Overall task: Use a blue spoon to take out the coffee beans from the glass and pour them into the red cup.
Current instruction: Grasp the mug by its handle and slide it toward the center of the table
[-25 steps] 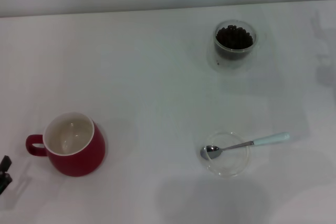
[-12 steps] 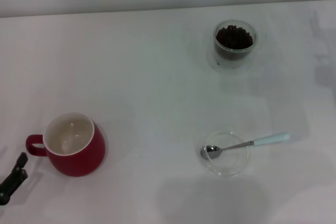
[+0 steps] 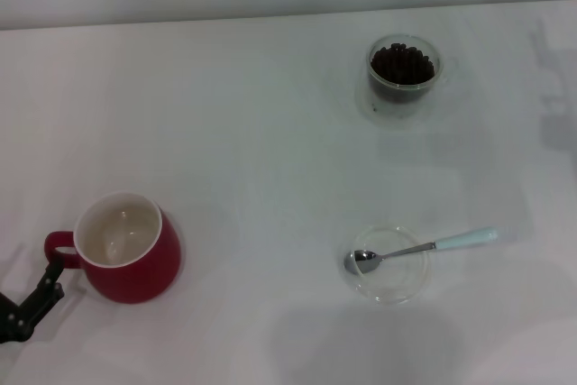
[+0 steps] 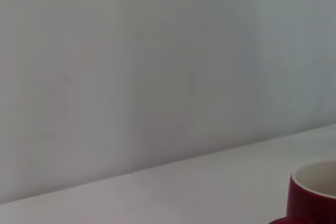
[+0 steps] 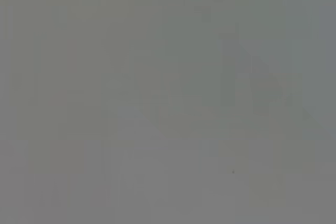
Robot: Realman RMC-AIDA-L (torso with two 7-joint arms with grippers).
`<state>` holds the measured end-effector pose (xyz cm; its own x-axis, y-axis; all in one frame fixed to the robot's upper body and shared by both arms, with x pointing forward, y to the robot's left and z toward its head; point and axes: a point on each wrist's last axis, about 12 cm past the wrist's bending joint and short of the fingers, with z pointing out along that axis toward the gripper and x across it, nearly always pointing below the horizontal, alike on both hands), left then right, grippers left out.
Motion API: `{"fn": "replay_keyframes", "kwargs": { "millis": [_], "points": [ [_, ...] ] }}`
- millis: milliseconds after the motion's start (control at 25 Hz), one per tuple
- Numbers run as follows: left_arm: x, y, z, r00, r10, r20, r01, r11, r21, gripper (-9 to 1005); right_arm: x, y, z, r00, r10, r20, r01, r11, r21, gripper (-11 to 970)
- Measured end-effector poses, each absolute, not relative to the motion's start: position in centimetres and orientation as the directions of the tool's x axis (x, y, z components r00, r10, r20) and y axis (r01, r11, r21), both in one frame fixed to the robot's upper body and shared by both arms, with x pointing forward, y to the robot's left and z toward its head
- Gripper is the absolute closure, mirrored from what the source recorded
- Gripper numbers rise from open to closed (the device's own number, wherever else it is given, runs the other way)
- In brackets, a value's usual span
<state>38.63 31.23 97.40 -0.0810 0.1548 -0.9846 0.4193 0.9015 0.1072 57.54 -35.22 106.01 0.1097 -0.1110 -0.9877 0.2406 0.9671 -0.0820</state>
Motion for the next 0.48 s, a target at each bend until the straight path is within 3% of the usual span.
{"fn": "replay_keyframes", "kwargs": {
  "millis": [480],
  "points": [
    [39.37,31.14,97.24,-0.095,0.171,-0.981,0.423,0.899,0.116,109,57.47,-35.15,105.92,0.108,-0.109,-0.988,0.241,0.967,-0.08,161]
  ]
}}
